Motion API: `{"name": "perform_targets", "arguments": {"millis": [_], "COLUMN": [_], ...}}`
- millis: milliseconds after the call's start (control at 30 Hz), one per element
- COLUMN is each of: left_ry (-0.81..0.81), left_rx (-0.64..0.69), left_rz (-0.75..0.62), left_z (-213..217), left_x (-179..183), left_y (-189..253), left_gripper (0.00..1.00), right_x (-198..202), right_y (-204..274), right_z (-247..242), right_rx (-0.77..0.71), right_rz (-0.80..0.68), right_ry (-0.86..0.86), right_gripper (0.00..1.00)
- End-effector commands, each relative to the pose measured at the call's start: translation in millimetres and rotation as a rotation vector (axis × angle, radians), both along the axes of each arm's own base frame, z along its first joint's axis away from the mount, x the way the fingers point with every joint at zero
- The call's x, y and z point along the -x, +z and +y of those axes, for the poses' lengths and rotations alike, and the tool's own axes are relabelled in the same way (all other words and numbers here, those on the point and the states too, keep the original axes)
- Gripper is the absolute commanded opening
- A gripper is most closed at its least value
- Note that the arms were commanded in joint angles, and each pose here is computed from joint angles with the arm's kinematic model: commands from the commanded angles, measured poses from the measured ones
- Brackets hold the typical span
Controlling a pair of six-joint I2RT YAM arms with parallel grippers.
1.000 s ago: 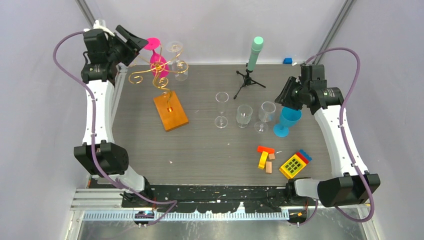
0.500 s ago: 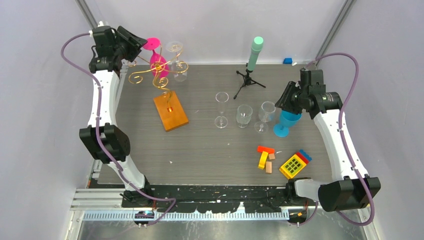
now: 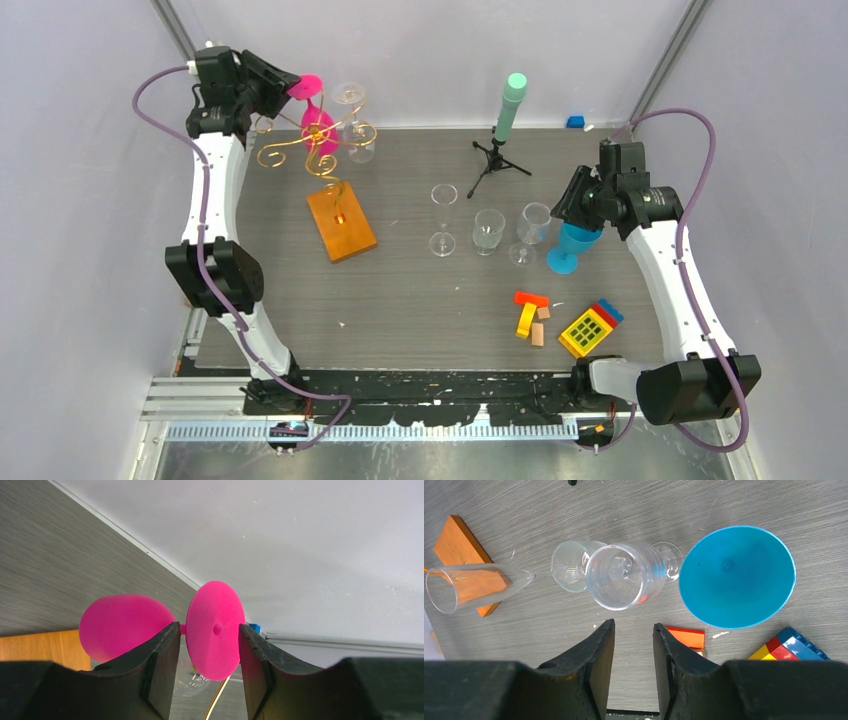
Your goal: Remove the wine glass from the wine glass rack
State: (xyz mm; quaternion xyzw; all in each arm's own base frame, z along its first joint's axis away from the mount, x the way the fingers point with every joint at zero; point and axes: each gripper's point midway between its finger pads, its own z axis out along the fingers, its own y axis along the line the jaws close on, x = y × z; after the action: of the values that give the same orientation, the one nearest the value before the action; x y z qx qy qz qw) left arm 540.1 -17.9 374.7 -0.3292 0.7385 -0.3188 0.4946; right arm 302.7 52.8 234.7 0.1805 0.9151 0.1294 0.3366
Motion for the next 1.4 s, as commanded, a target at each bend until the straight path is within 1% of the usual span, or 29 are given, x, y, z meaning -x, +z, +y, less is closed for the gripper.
{"name": "perform_targets", "arguments": {"millis": [0,133,300,433,533,800,833,1033,1367], "left_ry": [0.032,0.033,0.013,0.011,0.004,0.069,0.075,0.088,0.004], "left_rx": [0.005,0.015,0.083,0.114,0.126,0.100,0.102,0.126,0.196], "left_rz": [-0.039,-0.047,-0.059,-0.071,-0.074,-0.151,-0.160,-0.215,-0.278], "left_z": [2,2,-5,-7,-8,6,7,12,-2], "left_x": [3,3,-4,-9,-11,-1,0,7,5], "left_y": [18,19,14,14,13,24,27,40,55], "left_gripper": [0.48,0.48,0.47,0.44,0.37,0.01,0.00,0.00,0.00], "right_x": [-5,-6,-5,-3,-2,-1,-1,-1,1], "right_y": [14,13,16,18,19,18,17,17,19], "right_z": [-2,-2,-1,-3,-4,-4,-4,-3,-3], "right_rx": [0.008,0.004,0.001,0.008,0.012,0.013,0.012,0.007,0.005], "right_rz": [-0.067,-0.066,-0.075,-0.083,-0.087,-0.083,-0.082,-0.079,-0.086], "right_ry": [-0.007,-0.008,-0.008,-0.011,-0.013,-0.014,-0.012,-0.012,-0.012], "right_gripper": [0.40,0.40,0.39,0.40,0.40,0.40,0.39,0.39,0.39]}}
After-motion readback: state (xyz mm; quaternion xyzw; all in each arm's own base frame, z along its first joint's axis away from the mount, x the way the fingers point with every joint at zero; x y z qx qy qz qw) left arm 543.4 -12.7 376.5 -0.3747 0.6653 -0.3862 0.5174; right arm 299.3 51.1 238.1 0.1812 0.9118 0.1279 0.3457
